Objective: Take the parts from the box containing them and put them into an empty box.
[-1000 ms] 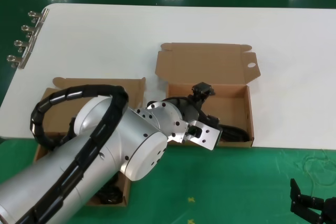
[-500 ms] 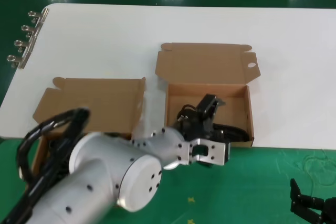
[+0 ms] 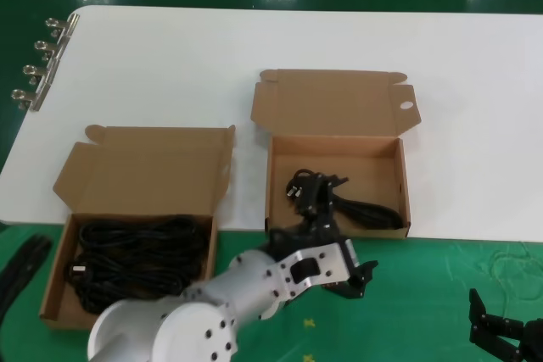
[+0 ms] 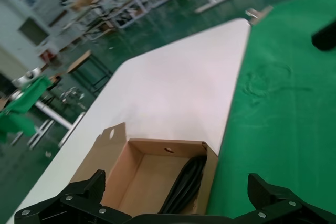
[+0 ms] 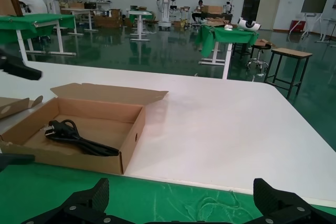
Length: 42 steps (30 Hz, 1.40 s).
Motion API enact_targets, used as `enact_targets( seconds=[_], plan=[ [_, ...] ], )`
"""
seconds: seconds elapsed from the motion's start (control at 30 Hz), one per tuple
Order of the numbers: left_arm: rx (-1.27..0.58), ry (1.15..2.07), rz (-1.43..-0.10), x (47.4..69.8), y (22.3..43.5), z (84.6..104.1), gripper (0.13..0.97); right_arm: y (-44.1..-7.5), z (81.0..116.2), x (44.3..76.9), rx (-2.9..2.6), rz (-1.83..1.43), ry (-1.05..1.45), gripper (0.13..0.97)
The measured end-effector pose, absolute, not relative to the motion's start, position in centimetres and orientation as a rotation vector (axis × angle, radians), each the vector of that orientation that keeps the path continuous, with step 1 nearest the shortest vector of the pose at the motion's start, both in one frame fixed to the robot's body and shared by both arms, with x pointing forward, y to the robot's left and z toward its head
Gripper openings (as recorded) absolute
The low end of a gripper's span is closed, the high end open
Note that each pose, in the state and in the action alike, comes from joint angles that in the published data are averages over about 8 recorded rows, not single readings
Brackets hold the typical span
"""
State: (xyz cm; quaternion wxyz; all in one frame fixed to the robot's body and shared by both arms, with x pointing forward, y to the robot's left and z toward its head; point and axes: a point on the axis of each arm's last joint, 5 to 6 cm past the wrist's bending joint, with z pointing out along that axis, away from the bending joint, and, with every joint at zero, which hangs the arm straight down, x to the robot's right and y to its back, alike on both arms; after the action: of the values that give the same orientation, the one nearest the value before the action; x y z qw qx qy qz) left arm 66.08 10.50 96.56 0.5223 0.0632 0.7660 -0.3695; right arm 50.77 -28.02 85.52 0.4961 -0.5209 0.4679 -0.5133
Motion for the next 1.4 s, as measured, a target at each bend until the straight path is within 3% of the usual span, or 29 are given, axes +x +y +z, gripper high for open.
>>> enact_targets(
  seconds=[0.7,1.4],
  plan=[
    [-0.411,1.653,-1.205,60.9,16.2,91.1,0.966,-28.0,85.5,50.8,-1.262,-1.244,1.134,0.966],
    [-0.949,1.372,-1.241,53.8,24.5,86.7,0.966,-28.0,85.5,50.8,-1.262,-1.244,1.133,0.966]
  ],
)
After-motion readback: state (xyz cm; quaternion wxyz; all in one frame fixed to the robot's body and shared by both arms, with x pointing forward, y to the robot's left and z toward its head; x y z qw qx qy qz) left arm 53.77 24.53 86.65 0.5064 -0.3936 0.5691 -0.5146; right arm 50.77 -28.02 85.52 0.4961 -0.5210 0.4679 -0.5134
